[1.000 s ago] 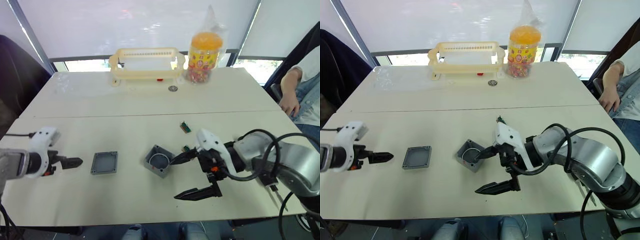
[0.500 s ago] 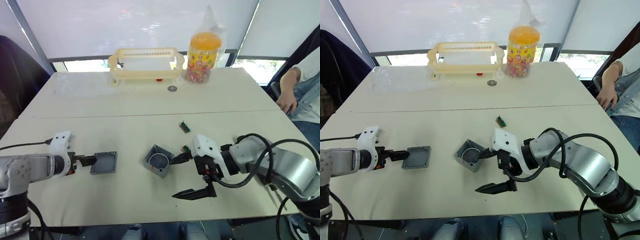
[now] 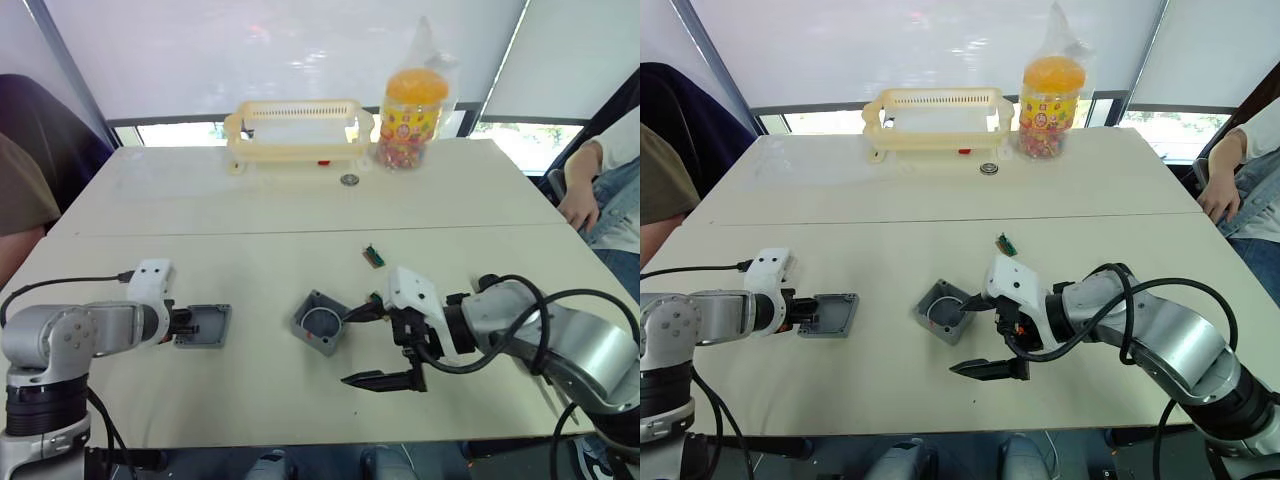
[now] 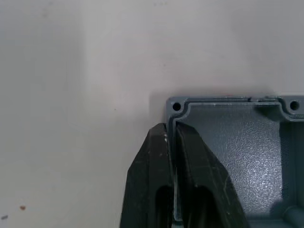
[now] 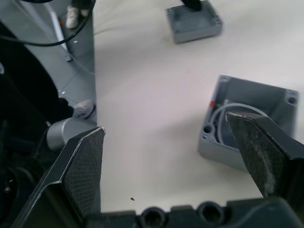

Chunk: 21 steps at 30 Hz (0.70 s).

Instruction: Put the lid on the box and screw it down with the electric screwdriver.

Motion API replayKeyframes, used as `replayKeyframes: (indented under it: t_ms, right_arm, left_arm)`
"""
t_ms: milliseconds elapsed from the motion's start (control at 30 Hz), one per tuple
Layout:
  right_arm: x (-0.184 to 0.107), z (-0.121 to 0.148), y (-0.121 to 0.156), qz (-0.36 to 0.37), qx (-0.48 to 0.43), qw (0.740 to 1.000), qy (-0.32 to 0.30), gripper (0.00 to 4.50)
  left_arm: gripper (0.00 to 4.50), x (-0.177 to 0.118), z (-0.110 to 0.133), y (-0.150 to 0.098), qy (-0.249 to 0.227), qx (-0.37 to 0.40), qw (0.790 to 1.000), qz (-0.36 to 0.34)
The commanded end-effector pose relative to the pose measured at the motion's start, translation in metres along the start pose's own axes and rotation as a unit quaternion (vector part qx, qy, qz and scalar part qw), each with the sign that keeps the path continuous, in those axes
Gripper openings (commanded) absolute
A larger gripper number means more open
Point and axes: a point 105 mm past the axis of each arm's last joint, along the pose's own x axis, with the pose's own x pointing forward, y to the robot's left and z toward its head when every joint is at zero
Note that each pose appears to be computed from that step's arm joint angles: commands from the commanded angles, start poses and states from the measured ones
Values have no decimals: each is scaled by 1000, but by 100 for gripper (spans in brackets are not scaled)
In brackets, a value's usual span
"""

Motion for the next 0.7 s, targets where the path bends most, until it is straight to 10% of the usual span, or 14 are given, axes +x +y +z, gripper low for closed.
replayKeyframes:
  t_ms: [33,267,500,700]
  right_arm:
    - [-6,7,-7,-24,-12,1000,-14,450]
    - [-10,31,-42,-81,73,987,-116,450]
    - [0,75,-87,-136,185,946,-229,450]
    - [5,118,-124,-166,243,906,-303,450]
  left_arm:
    - [4,3,-14,2,32,0,999,3]
    - [4,-29,59,-3,-137,10,990,-30]
    - [4,-93,146,-38,-412,89,899,-115]
    - [4,-105,171,-78,-489,136,844,-170]
